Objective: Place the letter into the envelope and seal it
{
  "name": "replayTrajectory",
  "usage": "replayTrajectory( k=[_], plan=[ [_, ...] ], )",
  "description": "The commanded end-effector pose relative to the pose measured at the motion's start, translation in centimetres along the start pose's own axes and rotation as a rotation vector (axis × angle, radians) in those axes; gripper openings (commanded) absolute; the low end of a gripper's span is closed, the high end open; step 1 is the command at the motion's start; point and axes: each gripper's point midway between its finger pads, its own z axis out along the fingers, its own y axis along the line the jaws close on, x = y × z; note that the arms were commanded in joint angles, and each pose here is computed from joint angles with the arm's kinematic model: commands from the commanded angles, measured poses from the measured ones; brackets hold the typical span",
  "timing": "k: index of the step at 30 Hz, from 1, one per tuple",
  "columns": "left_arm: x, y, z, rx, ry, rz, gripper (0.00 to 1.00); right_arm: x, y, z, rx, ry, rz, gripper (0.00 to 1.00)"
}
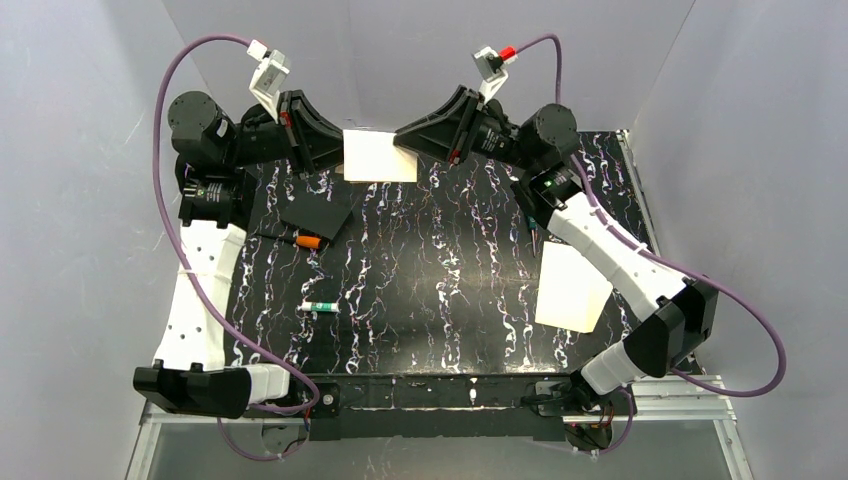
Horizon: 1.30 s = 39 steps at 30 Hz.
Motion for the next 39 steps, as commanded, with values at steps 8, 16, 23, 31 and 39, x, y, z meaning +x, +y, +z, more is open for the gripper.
replayTrajectory(
  k=[8, 16, 23, 31, 39],
  plan=[
    [-2.7, -3.0, -0.2, 0.012, -0.057, 0.115, 0.0, -2.0, 5.6, -0.7, -0.231, -0.077, 0.012, 0.33],
    [-3.5, -1.4, 0.3, -0.024, -0.088, 0.014, 0.0, -2.6, 6.7, -1.1, -0.249, -0.096, -0.005, 0.05],
    [-4.4, -0.4, 0.3, -0.072, -0.133, 0.009, 0.2, -4.5, 4.8, -1.2, -0.095, -0.212, -0.022, 0.01],
    [-2.2, 4.8, -2.2, -0.323, -0.225, -0.019, 0.75, -6.7, -0.8, -3.9, 0.317, -0.372, -0.021, 0.01],
    [0.7, 8.4, -3.9, -0.507, -0.163, -0.061, 0.89, -1.4, -6.0, -6.0, 0.554, -0.076, -0.147, 0.01]
  ],
)
